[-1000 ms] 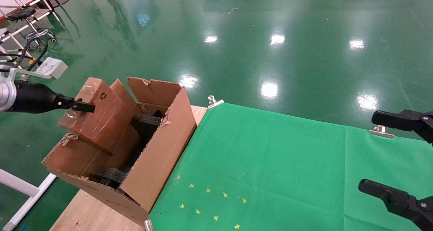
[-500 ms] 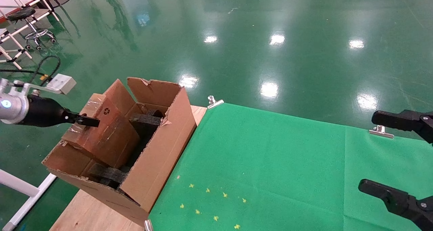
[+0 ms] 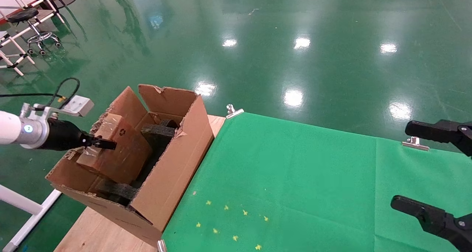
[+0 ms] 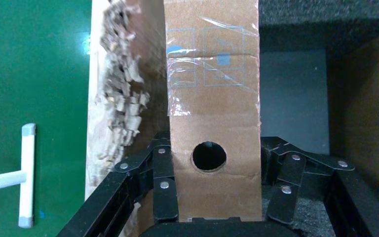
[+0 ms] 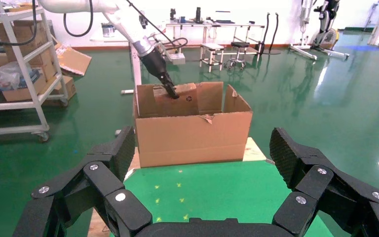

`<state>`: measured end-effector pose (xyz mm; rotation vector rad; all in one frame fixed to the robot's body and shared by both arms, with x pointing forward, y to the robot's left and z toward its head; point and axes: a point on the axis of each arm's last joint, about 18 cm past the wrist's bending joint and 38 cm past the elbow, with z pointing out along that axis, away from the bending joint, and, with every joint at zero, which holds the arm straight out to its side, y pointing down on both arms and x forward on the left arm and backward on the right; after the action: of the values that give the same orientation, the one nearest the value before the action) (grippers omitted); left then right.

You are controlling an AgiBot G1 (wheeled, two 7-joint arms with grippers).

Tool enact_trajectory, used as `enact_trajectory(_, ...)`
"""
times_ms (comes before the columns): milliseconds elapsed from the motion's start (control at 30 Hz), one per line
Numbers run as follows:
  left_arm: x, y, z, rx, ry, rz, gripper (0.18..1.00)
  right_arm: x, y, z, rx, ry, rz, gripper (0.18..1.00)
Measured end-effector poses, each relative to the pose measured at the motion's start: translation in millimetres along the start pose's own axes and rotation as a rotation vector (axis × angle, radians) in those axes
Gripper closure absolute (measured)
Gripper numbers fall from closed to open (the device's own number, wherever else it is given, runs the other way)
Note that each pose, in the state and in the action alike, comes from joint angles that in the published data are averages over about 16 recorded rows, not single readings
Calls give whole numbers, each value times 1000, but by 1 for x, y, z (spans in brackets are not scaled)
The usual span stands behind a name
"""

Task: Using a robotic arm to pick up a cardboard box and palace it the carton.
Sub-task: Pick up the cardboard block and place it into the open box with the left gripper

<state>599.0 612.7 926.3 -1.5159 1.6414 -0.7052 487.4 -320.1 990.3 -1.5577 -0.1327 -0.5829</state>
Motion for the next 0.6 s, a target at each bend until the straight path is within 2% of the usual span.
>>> enact_trajectory(600,19,21,38,-14,-7,11,863,0,0,0,0,0,0,178)
